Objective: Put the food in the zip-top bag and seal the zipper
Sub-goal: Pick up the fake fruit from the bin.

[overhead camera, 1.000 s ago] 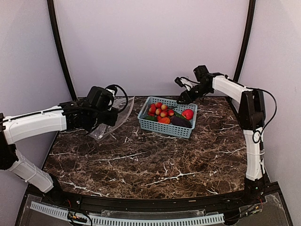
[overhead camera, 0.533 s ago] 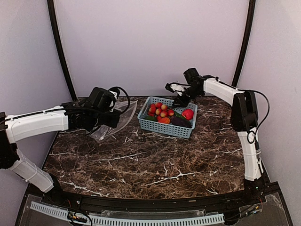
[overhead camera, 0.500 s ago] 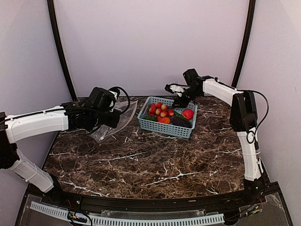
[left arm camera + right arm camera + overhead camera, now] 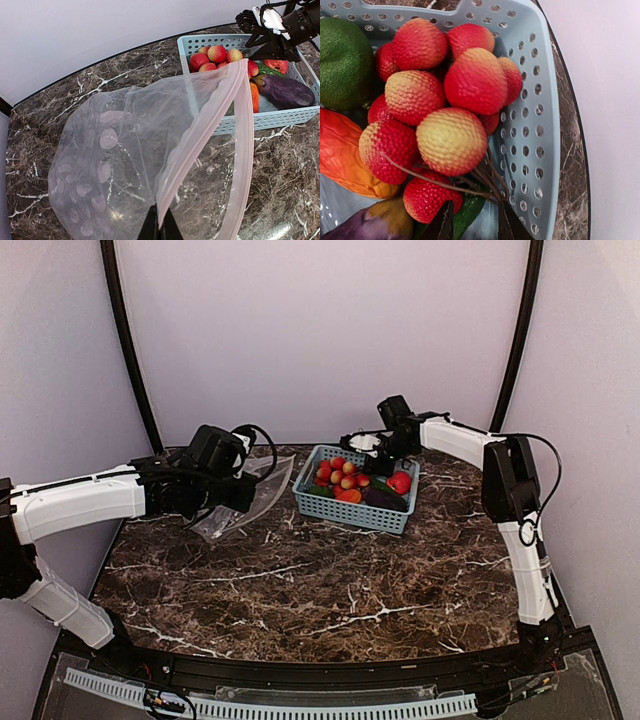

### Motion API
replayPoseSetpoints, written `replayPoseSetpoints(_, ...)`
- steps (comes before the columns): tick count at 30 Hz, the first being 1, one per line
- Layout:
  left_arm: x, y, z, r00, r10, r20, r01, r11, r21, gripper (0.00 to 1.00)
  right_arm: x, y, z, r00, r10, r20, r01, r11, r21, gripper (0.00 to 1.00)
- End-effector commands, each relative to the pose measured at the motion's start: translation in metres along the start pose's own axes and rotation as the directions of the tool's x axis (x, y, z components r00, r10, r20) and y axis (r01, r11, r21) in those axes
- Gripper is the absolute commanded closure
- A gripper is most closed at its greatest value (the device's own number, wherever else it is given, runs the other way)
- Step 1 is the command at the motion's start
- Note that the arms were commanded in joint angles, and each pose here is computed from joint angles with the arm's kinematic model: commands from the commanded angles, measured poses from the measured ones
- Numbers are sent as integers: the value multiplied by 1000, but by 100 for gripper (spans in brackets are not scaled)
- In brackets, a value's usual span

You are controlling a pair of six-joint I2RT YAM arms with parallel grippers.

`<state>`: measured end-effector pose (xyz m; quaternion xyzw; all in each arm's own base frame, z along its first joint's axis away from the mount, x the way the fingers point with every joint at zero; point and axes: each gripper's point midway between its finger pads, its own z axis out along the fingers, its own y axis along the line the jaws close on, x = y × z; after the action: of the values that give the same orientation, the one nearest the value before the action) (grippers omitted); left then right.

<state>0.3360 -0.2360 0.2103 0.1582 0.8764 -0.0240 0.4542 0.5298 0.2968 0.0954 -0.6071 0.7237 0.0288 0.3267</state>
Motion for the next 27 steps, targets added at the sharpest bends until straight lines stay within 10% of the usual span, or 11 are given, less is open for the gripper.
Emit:
replayPoseSetpoints(1, 0, 2, -5, 1000, -18, -2, 18, 1000, 11, 99, -6, 9, 23, 992, -129, 1, 129, 992, 7, 70)
replayPoseSetpoints(11, 6, 2, -5, 999, -38, -6, 38, 999, 17, 99, -13, 20, 40, 986, -162, 47, 164, 985, -54, 64)
replayPoseSetpoints(27, 2, -3, -2, 998, -56, 3, 56, 998, 34, 99, -42, -5, -22, 994, -42, 99, 41, 999, 18, 100)
